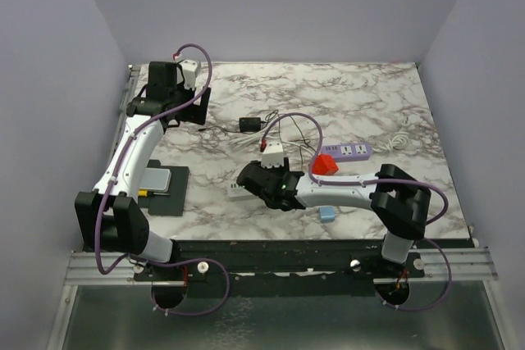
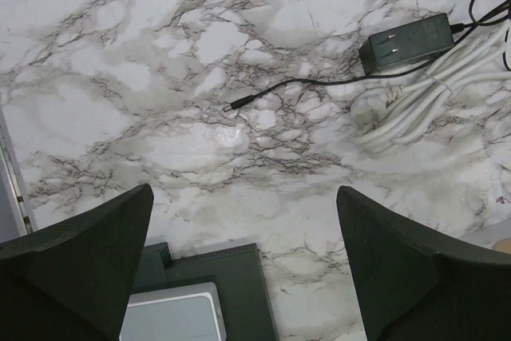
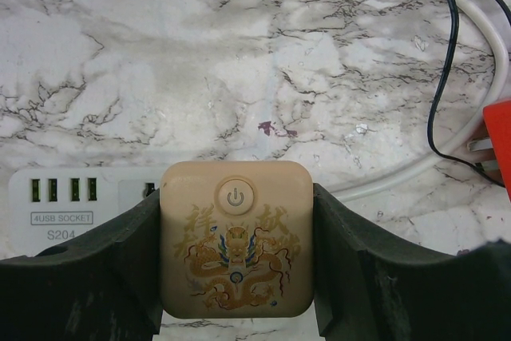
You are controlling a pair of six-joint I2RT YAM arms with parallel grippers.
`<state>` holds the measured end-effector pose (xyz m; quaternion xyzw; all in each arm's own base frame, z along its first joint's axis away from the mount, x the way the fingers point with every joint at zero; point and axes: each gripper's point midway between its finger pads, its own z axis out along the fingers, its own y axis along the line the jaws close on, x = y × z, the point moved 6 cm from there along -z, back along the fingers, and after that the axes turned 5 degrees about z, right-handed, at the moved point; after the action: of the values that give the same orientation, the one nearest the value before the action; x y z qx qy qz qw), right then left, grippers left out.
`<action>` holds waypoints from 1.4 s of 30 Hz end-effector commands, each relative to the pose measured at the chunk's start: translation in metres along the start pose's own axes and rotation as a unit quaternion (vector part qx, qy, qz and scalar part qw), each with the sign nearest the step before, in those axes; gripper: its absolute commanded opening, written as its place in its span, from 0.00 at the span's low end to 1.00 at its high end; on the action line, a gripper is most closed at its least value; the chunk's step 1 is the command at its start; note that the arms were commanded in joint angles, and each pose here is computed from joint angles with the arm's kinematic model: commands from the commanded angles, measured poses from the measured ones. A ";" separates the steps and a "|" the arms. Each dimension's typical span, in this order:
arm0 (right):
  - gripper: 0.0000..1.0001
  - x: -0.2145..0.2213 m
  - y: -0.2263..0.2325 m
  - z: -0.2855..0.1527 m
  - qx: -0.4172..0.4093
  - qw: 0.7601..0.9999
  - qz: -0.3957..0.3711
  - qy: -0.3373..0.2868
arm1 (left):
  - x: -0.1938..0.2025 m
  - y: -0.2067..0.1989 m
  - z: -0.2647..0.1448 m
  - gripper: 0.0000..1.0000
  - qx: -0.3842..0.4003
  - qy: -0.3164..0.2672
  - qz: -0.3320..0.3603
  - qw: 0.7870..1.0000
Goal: Insert the plug
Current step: Insert the plug into the socket, then press the plug into the socket.
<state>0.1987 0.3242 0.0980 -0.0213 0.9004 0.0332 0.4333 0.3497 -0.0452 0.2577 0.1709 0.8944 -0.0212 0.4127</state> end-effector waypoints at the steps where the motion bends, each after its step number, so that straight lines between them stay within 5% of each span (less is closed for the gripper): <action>1: 0.37 0.067 -0.038 -0.006 0.037 0.981 -0.125 0.144 | -0.005 0.007 -0.012 0.99 -0.023 -0.008 0.006 1.000; 5: 0.77 0.054 -0.031 -0.010 0.032 0.982 -0.126 0.137 | -0.011 0.009 -0.020 0.99 -0.036 -0.019 0.009 0.999; 11: 0.97 0.045 -0.034 -0.021 0.015 0.984 -0.117 0.130 | -0.012 0.008 -0.023 0.99 -0.034 -0.024 0.003 0.999; 31: 1.00 -0.017 -0.007 -0.073 -0.155 0.970 -0.156 0.102 | -0.013 0.009 -0.022 0.99 -0.037 -0.027 0.000 0.999; 42: 0.91 -0.039 -0.003 -0.054 -0.155 0.967 -0.171 0.110 | -0.010 0.008 -0.022 0.99 -0.037 -0.027 0.000 0.999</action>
<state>0.1743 0.3149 0.1646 -0.2261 0.9092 0.0945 0.3366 0.3463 -0.0403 0.2679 0.1651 0.8896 -0.0024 0.4258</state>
